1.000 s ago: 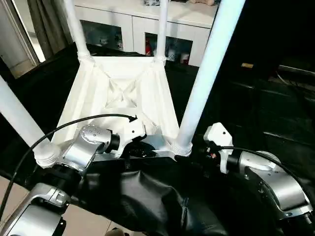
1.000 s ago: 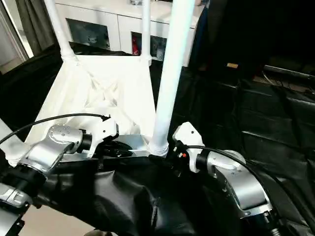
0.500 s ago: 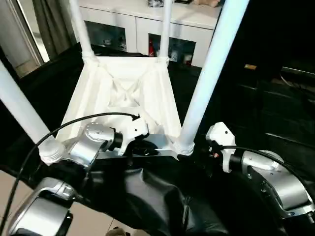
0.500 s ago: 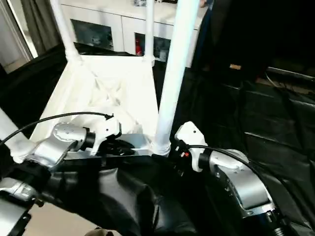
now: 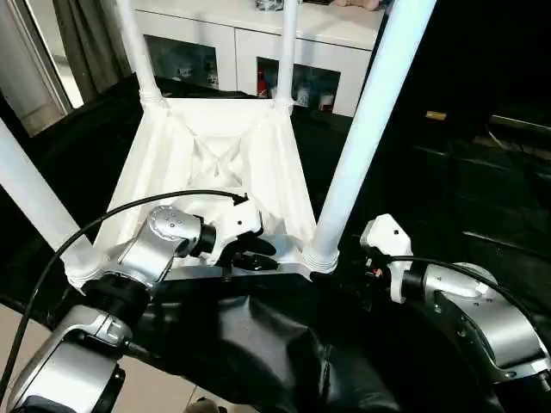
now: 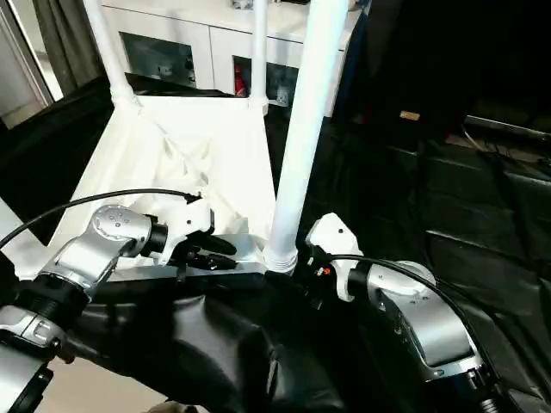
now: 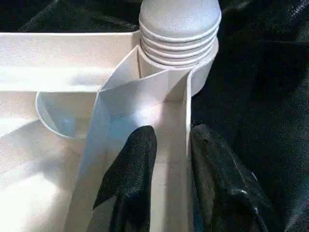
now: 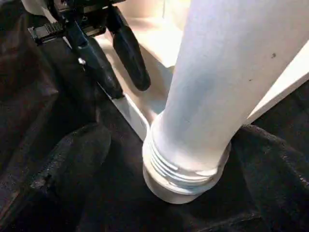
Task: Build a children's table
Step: Rotate leg to tighten
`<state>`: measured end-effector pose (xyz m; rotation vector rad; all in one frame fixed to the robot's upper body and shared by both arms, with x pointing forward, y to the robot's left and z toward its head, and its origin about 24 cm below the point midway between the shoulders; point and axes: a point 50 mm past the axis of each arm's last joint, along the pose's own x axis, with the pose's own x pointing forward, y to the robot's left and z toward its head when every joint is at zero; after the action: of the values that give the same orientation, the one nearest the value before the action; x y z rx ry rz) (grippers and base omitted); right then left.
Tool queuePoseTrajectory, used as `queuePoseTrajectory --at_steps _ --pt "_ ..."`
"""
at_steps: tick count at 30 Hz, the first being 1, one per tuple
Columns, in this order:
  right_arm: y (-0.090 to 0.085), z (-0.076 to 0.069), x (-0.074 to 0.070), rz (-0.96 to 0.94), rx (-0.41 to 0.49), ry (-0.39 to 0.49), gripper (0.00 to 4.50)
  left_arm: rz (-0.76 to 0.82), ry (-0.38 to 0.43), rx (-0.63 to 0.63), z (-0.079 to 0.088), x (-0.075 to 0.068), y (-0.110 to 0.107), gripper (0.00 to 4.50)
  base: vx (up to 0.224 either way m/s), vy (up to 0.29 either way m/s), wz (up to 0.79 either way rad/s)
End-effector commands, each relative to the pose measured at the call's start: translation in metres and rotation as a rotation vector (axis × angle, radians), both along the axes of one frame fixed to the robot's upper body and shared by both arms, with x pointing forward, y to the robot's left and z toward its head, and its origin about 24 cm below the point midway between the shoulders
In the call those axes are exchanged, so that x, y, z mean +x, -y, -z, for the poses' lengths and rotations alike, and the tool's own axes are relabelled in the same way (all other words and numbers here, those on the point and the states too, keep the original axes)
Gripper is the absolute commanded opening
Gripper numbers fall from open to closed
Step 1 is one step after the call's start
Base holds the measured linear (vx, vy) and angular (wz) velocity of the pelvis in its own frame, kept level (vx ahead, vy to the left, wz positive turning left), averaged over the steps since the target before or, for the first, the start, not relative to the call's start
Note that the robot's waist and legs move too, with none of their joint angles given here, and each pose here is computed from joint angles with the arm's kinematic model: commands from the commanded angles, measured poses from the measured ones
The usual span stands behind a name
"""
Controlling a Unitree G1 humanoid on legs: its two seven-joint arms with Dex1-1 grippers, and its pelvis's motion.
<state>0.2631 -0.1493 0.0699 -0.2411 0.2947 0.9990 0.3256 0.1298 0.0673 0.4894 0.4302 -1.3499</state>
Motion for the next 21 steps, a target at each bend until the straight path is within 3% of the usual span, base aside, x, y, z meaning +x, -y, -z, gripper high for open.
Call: queuePoseTrajectory --at_steps 1,14,21 --pt "-0.0006 -0.0056 0.0013 -0.021 0.005 0.020 4.50 -0.004 0.033 0.029 -0.0083 0.0037 0.0001 1.35 0.000 0.000 0.00" --pt "-0.0004 -0.0051 0.0009 -0.022 0.004 0.016 4.50 0.012 -0.043 -0.013 -0.0072 -0.0020 0.0061 1.35 0.000 0.000 0.00" --pt "0.0007 -0.0046 0.0009 -0.022 -0.005 0.016 4.50 0.011 -0.031 0.032 -0.0040 -0.0030 0.0044 1.35 0.000 0.000 0.00"
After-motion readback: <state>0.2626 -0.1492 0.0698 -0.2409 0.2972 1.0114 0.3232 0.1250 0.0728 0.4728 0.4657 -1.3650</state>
